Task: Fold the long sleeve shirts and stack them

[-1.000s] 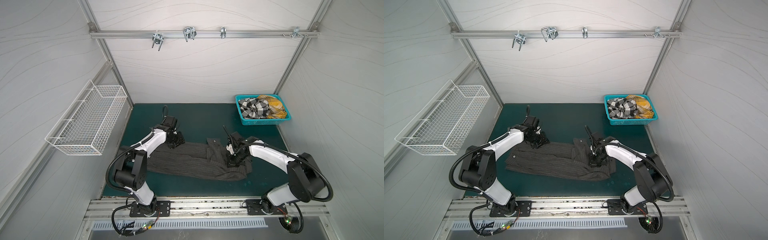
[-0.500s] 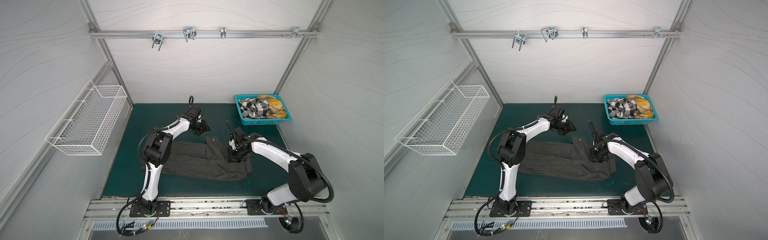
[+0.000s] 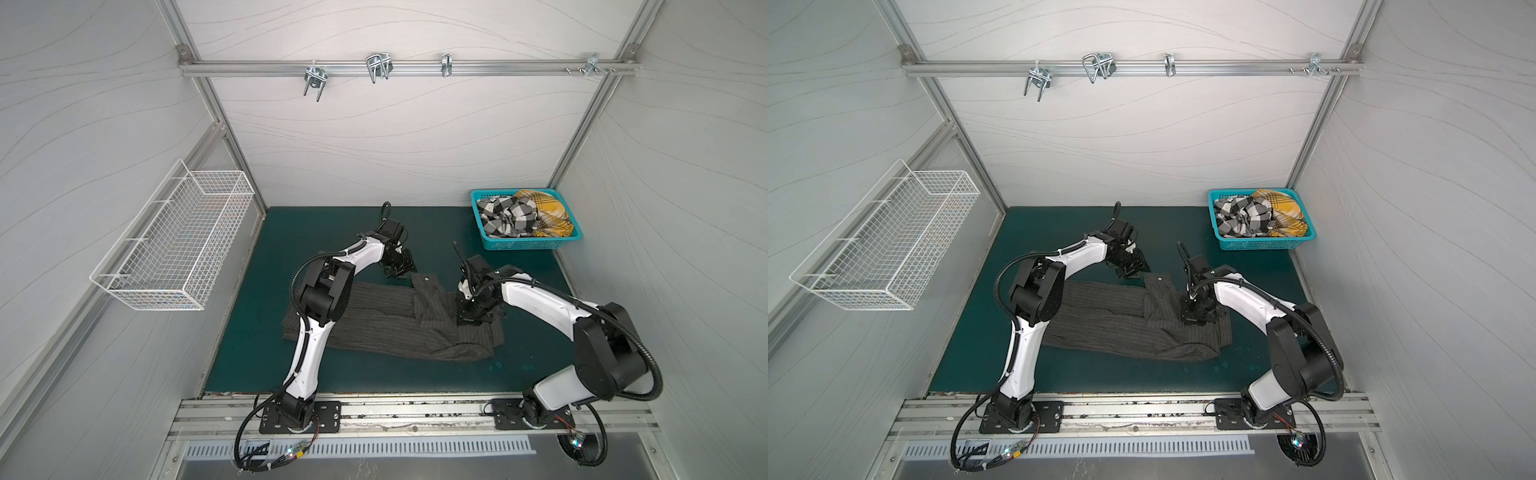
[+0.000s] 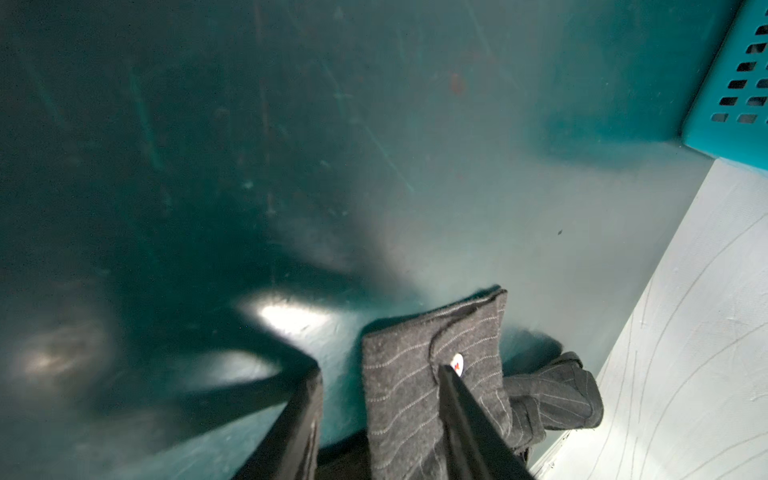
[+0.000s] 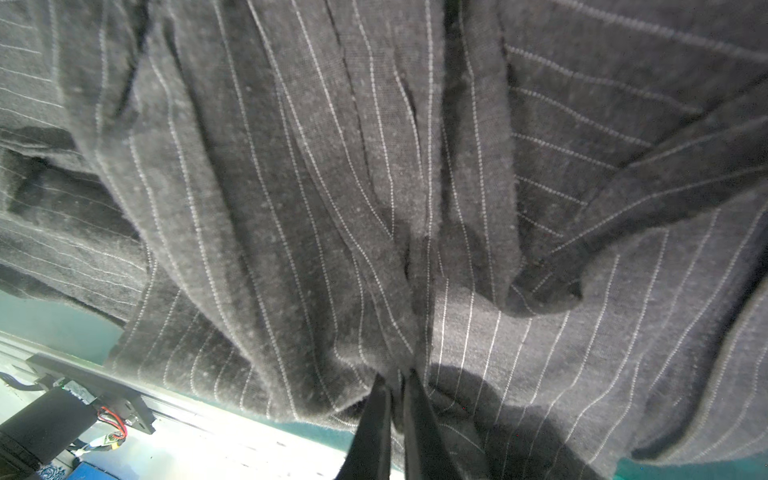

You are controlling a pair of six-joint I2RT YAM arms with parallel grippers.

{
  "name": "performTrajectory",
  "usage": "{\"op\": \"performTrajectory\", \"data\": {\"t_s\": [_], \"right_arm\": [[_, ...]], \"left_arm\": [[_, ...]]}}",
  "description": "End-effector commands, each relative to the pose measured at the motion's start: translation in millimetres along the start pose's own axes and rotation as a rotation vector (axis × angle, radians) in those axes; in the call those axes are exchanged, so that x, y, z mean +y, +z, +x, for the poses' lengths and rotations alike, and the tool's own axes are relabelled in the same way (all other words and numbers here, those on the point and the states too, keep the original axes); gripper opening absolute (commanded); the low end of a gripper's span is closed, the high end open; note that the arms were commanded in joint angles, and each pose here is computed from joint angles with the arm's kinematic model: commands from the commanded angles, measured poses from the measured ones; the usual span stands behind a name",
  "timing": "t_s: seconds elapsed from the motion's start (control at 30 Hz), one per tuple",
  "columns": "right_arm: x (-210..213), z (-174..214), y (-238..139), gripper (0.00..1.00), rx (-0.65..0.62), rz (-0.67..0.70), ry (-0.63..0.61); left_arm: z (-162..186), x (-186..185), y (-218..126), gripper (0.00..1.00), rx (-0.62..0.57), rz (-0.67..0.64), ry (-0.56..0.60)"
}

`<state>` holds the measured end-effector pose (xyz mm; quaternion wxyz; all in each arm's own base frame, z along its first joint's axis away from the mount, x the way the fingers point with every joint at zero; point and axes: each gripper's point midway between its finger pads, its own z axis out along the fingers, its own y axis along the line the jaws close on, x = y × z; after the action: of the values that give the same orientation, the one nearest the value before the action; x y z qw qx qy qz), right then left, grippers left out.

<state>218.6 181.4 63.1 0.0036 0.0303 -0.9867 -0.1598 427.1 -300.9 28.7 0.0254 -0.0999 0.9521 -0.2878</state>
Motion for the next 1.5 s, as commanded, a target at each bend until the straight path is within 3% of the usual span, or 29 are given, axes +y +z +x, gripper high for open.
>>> {"op": "performTrajectory", "data": {"t_s": [0.0,0.2,0.3,0.33,0.47,0.5,0.53,0.73,0.93,1.1,1.2,1.33,1.47], "right_arm": [[-1.9,0.6,1.0,0.11,0.010,0.002,0.011],[-1.5,-0.2,1.5,0.11,0.010,-0.002,0.017],[-1.3,-2.1,-0.2,0.11,0.005,0.001,0.016],[-1.6,-4.2,-2.5,0.16,-0.001,0.004,0.018],[-4.2,-16.5,-21.8,0.47,-0.044,-0.003,0.041],[-5.9,-20.7,-28.6,0.59,-0.062,-0.003,0.048],[-7.8,-25.2,-37.3,0.63,-0.083,-0.007,0.062],[-11.1,-40.2,-79.6,0.66,-0.179,-0.038,0.104],[-5.8,-28.6,-83.8,0.68,-0.198,0.020,0.011],[17.6,-6.8,-69.7,0.70,-0.170,0.031,-0.092],[40.9,3.6,-60.9,0.74,-0.186,0.040,-0.184],[70.2,8.7,-42.6,0.78,-0.198,0.062,-0.292],[93.6,1.8,-20.2,0.80,-0.192,0.122,-0.370]], "left_arm": [[9.2,2.2,22.5,0.43,0.037,-0.037,-0.004],[12.2,1.8,31.3,0.24,0.052,-0.022,-0.033],[8.7,-6.2,25.0,0.03,0.031,-0.041,0.000],[6.1,-9.9,18.5,0.00,0.014,-0.050,0.014],[-10.0,-31.7,-31.0,0.00,-0.124,-0.032,0.044],[-14.1,-37.9,-48.7,0.00,-0.173,-0.028,0.048],[-17.6,-45.5,-69.0,0.00,-0.223,-0.015,0.050],[-10.5,-67.1,-201.7,0.00,-0.538,0.017,0.068],[13.1,-24.6,-301.0,0.00,-0.860,-0.071,-0.005],[35.9,27.2,-335.0,0.00,-0.955,-0.248,-0.119],[41.3,38.6,-349.3,0.00,-1.003,-0.269,-0.171],[31.8,17.8,-362.2,0.00,-1.006,-0.232,-0.168],[15.3,-25.7,-375.9,0.00,-1.018,-0.097,-0.140]]}}
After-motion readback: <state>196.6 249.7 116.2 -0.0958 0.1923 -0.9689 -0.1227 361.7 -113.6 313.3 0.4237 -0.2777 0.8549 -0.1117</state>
